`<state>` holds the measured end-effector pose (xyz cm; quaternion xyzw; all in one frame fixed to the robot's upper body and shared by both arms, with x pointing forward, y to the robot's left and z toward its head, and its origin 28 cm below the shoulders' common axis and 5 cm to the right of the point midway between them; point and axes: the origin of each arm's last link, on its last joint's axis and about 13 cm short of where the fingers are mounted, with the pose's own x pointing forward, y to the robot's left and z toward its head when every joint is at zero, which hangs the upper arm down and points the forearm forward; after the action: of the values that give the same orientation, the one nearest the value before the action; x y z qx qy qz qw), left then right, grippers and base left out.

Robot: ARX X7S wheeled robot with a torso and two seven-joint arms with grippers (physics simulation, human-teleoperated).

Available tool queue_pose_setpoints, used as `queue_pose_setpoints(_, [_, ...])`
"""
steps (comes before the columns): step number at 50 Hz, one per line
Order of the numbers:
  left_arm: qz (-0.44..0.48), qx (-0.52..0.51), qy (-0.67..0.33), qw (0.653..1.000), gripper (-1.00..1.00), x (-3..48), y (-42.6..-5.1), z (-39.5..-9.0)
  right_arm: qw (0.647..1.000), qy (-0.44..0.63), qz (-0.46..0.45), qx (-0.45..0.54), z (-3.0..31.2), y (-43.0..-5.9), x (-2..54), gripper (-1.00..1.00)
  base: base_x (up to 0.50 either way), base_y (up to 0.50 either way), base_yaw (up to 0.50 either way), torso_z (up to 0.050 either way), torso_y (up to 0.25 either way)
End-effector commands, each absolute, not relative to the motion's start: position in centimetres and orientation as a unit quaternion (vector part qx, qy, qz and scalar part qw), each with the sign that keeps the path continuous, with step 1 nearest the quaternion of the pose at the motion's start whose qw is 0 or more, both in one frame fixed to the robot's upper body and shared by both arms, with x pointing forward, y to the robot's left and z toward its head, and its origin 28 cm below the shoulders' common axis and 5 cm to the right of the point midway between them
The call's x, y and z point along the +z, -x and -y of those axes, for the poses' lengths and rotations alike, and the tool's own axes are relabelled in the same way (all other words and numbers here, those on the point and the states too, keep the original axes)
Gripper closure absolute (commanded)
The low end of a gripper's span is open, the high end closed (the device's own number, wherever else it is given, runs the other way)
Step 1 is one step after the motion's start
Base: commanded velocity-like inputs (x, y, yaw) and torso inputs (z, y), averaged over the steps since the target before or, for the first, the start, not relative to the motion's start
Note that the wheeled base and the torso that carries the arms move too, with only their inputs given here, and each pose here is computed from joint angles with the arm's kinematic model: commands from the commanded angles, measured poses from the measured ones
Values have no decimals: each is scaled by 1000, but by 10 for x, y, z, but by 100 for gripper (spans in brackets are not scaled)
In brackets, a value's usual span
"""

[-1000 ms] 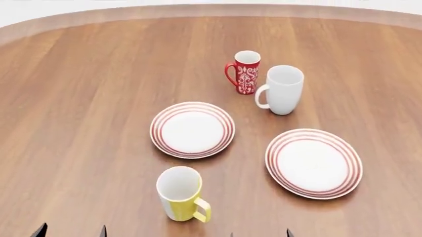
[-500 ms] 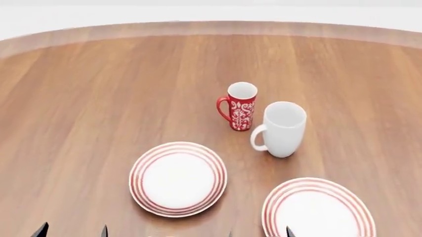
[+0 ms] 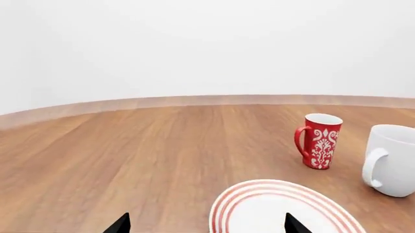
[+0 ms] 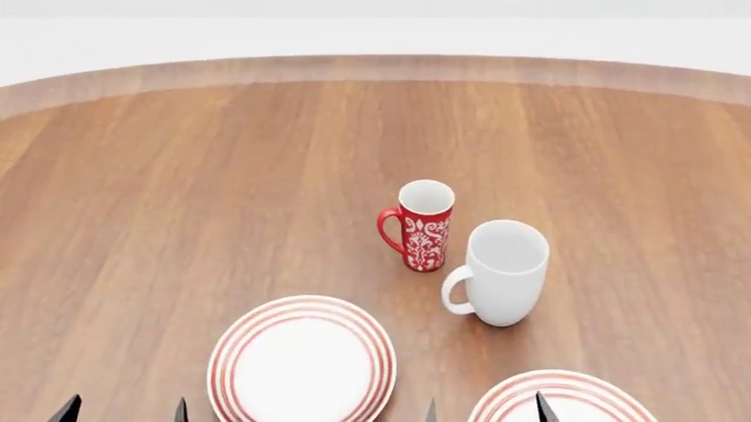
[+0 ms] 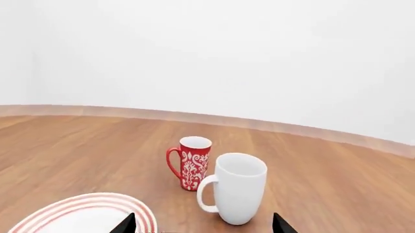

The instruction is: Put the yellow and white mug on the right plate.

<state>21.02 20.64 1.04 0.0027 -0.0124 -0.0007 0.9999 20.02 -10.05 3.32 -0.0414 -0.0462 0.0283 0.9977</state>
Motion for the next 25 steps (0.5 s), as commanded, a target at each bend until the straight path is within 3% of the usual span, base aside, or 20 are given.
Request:
queue_pose_setpoints(1, [13,4,0,1000,-100,11,-211,-208,995,69,32,68,106,-196,37,-100,0,0,0,0,0])
queue_pose_setpoints(15, [9,6,-1,1000,-100,8,-213,-209,967,83,-57,233,108,-184,22,-100,0,0,0,0,0])
queue_pose_setpoints(25, [8,5,-3,1000,-100,7,-213,-208,932,115,-70,337,108,-165,11,-100,0,0,0,0,0])
